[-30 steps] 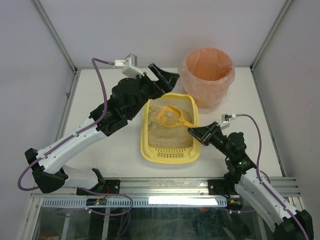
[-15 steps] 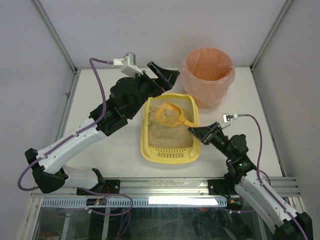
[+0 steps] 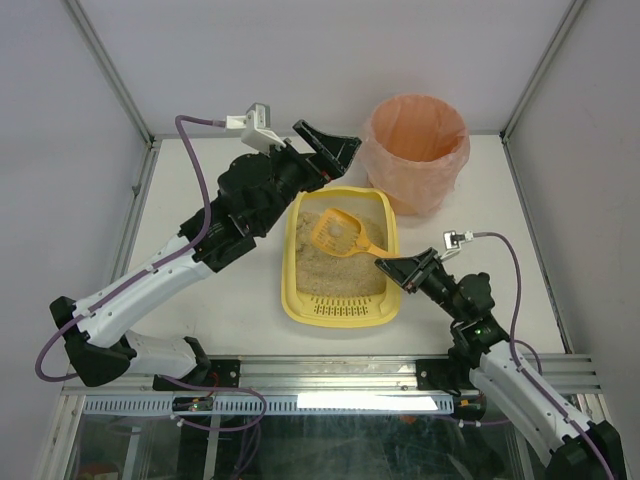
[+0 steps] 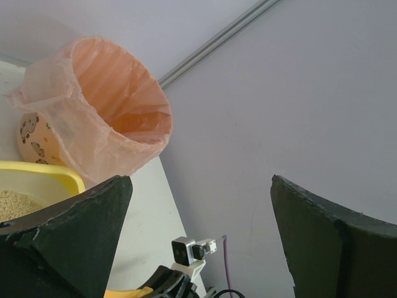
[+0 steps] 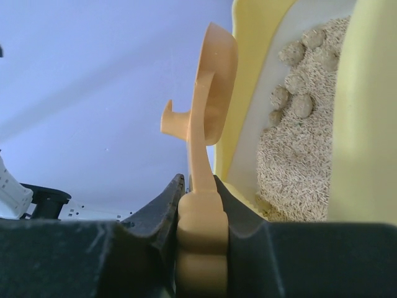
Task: Clean the litter box
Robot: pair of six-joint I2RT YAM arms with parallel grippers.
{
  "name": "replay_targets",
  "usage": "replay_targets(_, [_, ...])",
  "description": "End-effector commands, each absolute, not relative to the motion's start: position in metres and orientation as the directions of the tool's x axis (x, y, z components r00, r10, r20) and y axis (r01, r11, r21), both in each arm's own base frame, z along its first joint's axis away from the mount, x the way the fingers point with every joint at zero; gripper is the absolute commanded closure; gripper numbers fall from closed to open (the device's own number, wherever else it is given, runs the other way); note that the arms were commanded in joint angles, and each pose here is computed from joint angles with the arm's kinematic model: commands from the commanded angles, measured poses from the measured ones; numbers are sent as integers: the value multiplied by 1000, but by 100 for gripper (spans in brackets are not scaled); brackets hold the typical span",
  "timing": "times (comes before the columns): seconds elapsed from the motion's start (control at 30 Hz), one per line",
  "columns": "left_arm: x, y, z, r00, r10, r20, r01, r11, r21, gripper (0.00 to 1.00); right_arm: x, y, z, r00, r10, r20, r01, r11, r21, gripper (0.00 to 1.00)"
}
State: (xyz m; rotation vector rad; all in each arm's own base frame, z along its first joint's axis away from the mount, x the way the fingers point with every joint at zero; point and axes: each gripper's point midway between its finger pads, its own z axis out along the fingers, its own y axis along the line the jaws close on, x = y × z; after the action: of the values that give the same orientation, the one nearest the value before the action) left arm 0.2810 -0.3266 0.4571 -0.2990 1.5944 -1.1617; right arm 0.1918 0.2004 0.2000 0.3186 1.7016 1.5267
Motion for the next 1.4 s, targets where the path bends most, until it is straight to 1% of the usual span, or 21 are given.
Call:
replay_targets(0.0, [274, -335, 481, -378, -721, -581, 424, 423, -801, 1, 197, 191, 227, -562, 710, -424, -378, 235, 896, 100])
replay_targets(0.07, [274, -337, 480, -383, -716, -584, 426, 424, -799, 1, 198, 189, 231, -548, 719, -427, -383, 238, 892, 100])
replay_targets(0.27, [271, -349, 479, -417, -699, -581, 452, 395, -800, 1, 194, 194, 229, -577, 698, -424, -386, 225, 895, 100])
replay_targets(0.47, [272, -347, 480, -413, -707, -574, 445, 393, -805, 1, 195, 189, 245, -540, 711, -450, -409, 245, 879, 100])
replay_targets(0.6, [273, -344, 478, -398, -702, -590, 445, 415, -794, 1, 198, 183, 261, -503, 735, -455, -416, 255, 873, 100])
replay_targets(0.67, [275, -337, 474, -374, -687, -622, 438, 461, -772, 1, 200, 178, 270, -478, 757, -446, -409, 257, 876, 100])
replay_targets(0.77, [279, -320, 461, -321, -633, -705, 412, 577, -705, 1, 206, 170, 291, -425, 786, -450, -409, 277, 870, 100])
replay_targets(0.93, [278, -279, 428, -253, -521, -815, 334, 744, -579, 1, 221, 143, 330, -275, 843, -462, -357, 357, 863, 100])
replay_targets(1.13, [265, -227, 380, -243, -415, -877, 231, 853, -468, 1, 244, 105, 362, -79, 874, -480, -224, 453, 863, 100])
replay_targets(1.2, [259, -213, 365, -250, -381, -890, 207, 877, -434, 1, 251, 96, 373, -26, 858, -513, -199, 499, 844, 100])
replay_targets(1.27, [255, -201, 350, -263, -336, -904, 188, 901, -390, 1, 261, 90, 384, 21, 805, -592, -171, 587, 791, 100])
replay_targets(1.37, [251, -180, 327, -294, -289, -911, 104, 938, -331, 1, 281, 89, 396, 34, 700, -714, -120, 712, 692, 100])
